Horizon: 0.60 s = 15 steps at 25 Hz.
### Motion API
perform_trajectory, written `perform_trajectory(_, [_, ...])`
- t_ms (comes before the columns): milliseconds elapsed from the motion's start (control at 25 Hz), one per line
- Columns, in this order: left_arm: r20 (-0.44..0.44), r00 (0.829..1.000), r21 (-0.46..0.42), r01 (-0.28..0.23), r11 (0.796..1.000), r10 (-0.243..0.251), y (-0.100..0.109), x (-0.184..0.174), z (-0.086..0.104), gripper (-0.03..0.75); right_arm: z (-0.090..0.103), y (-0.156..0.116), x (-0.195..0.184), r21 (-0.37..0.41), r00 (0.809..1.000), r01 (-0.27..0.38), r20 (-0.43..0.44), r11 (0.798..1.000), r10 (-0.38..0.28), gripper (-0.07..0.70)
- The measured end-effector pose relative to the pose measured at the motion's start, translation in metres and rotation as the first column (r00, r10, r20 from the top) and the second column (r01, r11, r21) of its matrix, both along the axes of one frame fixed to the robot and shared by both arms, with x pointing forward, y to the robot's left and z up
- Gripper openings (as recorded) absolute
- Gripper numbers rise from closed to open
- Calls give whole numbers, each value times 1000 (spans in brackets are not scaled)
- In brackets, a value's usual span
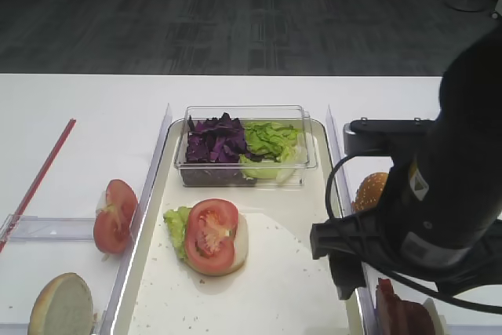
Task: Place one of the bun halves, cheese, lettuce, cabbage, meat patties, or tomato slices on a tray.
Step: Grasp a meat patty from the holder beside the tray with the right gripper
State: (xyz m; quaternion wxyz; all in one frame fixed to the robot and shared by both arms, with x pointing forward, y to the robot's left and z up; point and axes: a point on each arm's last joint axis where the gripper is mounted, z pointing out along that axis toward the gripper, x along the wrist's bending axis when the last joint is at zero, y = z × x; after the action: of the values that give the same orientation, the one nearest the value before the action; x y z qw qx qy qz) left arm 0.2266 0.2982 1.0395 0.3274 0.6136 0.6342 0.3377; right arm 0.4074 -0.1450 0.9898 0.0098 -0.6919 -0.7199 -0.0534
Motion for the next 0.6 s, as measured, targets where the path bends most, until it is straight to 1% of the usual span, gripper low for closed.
perform_trajectory(120, [0, 1000, 0, 0, 1000, 0, 0, 0, 0, 618, -5, 8, -1, 12, 1000, 0, -10, 1000, 0, 680])
perform_trajectory(200, [0, 1000, 0, 0, 1000, 0, 0, 0, 0, 618, -6, 11, -2, 22, 1000, 12, -8, 1000, -12, 678])
perform_trajectory(280, [0, 1000, 0, 0, 1000, 0, 0, 0, 0, 618, -7, 12, -1, 19, 1000, 28, -10, 999, -27, 657])
perform_trajectory(400, [0, 1000, 0, 0, 1000, 0, 0, 0, 0, 618, -8, 12, -1, 17, 999, 35, -12, 999, -35, 605])
perform_trajectory(600, [0, 1000, 0, 0, 1000, 0, 0, 0, 0, 618, -8, 13, -1, 18, 999, 36, -13, 999, -36, 581])
